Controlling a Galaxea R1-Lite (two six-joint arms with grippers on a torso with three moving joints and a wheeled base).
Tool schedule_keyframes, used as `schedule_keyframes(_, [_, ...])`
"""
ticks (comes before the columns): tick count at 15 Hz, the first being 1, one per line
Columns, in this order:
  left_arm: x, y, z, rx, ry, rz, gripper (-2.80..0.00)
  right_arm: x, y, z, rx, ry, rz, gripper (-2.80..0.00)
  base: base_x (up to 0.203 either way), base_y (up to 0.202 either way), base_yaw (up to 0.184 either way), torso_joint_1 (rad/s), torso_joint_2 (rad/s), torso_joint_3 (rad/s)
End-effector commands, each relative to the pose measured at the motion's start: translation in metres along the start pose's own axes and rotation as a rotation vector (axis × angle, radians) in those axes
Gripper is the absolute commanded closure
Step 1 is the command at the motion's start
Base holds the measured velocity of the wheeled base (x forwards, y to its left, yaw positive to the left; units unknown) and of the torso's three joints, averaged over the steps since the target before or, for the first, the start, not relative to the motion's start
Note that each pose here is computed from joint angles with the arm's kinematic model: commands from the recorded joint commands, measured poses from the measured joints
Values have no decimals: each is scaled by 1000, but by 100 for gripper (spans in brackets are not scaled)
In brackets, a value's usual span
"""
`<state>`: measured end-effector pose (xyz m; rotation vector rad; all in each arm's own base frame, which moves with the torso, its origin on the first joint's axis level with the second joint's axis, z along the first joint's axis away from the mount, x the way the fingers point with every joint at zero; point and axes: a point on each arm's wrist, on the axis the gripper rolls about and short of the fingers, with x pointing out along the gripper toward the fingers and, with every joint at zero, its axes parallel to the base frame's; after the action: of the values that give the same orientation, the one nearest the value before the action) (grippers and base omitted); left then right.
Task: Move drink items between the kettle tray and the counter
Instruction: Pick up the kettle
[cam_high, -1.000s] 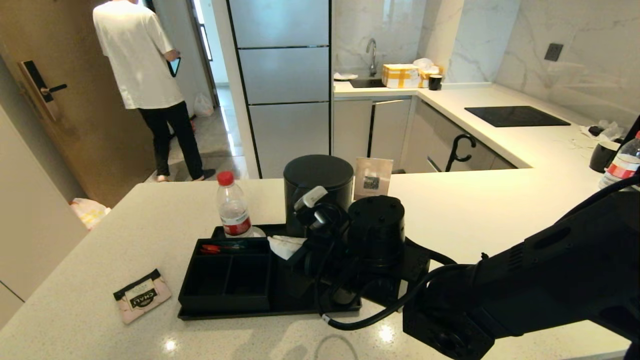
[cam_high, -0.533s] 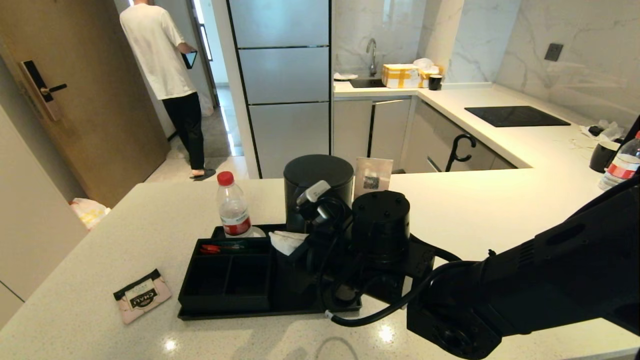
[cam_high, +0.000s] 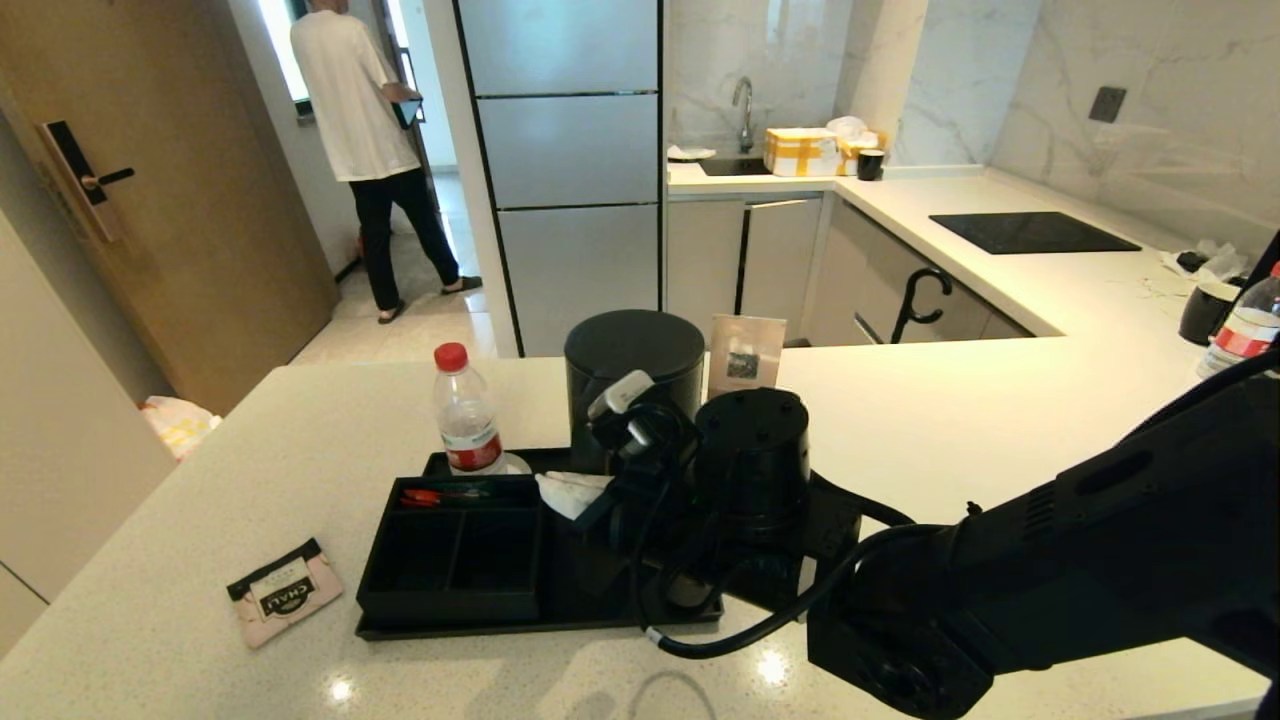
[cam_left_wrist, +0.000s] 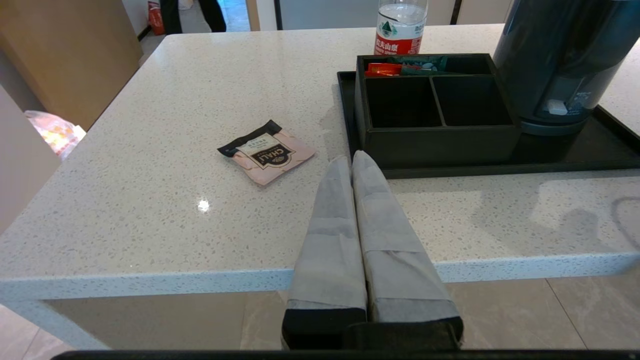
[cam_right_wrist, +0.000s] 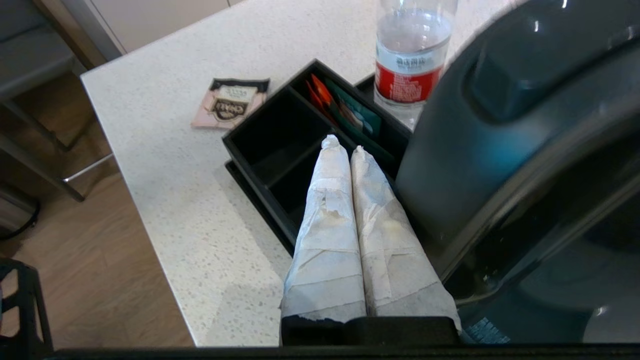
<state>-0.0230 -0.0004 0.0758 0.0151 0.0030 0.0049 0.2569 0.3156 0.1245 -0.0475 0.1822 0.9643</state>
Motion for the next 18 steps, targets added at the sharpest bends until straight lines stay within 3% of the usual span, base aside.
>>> schedule_keyframes(1, [0, 0, 0, 0, -1, 1, 0, 4, 0, -5, 1, 6, -1, 0, 0, 0, 0, 0, 0, 0])
schedule_keyframes(14, [0, 0, 0, 0, 0, 1, 0, 9, 0, -14, 4, 36, -2, 0, 0, 0, 0, 0, 0, 0])
schedule_keyframes(18, [0, 0, 0, 0, 0, 0, 0, 0, 15, -7, 2, 28, 30, 0, 0, 0, 0, 0, 0, 0])
